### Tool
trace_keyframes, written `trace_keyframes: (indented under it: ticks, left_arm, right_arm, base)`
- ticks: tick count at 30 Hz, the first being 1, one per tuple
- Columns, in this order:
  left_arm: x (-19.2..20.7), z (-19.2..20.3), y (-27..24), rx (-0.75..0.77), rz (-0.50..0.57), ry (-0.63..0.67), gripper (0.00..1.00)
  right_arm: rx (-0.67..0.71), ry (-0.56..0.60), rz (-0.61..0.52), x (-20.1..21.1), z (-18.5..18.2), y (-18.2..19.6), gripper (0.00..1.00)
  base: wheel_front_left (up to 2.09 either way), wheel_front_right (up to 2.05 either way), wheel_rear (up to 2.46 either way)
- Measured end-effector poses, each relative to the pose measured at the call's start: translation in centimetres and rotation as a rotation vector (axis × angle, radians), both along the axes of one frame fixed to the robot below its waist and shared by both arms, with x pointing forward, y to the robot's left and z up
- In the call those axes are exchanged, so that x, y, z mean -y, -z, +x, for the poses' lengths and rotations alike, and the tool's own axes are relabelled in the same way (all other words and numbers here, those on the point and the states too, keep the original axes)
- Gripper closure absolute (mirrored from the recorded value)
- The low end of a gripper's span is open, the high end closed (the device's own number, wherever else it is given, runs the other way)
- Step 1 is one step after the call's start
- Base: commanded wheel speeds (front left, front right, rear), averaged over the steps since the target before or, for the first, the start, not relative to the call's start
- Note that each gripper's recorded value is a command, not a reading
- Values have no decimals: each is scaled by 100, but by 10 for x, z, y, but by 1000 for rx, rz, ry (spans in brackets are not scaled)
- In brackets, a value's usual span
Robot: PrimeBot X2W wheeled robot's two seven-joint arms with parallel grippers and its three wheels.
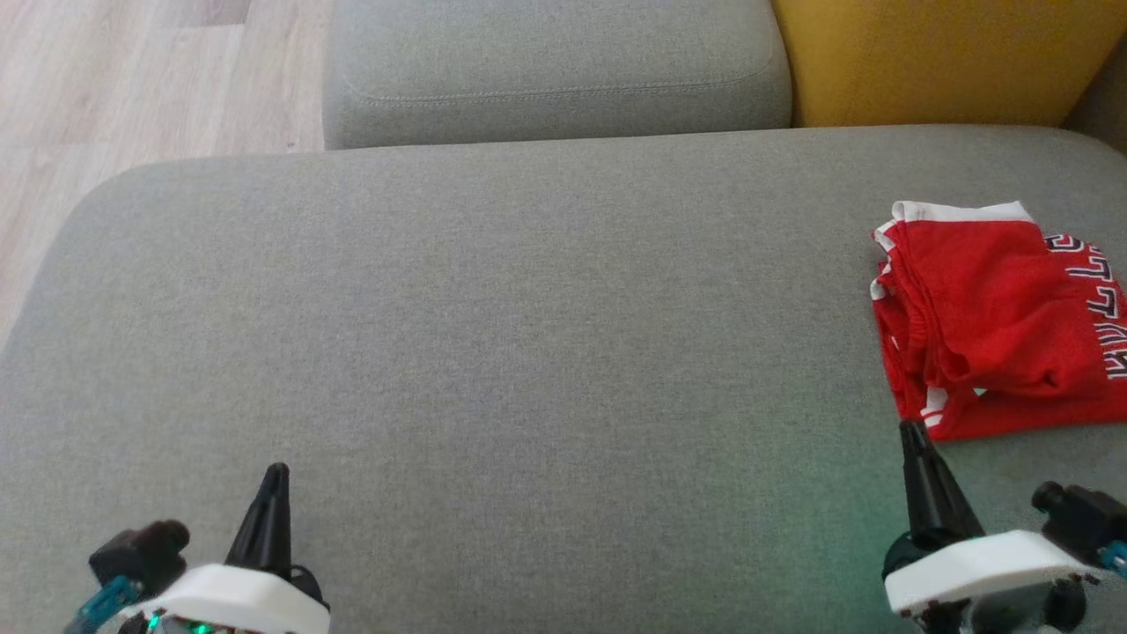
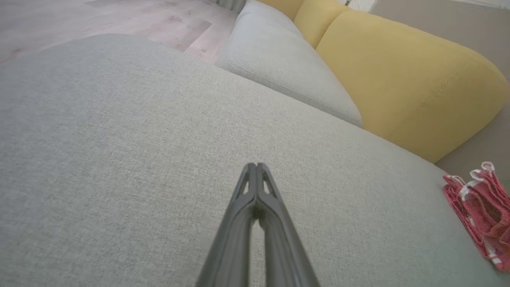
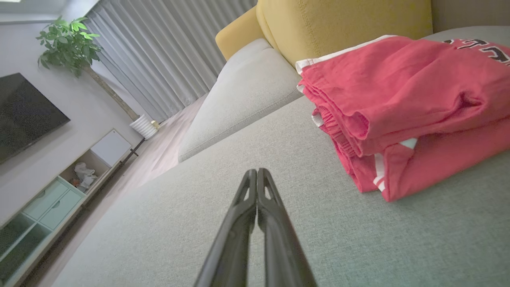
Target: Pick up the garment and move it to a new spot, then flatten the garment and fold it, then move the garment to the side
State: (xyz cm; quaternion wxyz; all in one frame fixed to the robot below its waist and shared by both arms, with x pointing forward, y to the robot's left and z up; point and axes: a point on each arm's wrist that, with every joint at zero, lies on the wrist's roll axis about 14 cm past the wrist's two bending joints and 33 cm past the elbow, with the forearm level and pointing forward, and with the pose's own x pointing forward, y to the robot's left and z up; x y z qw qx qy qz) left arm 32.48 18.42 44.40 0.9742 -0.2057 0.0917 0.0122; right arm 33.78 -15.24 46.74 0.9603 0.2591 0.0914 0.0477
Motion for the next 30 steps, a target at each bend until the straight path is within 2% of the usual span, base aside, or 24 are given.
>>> trace_keyframes:
  ticks: [30]
  left_arm:
    - [-6, 12, -1, -31, -346, -86, 100]
  right_arm:
    - [-28, 97, 323, 15, 10, 0, 100]
  base:
    - [0, 0, 0]
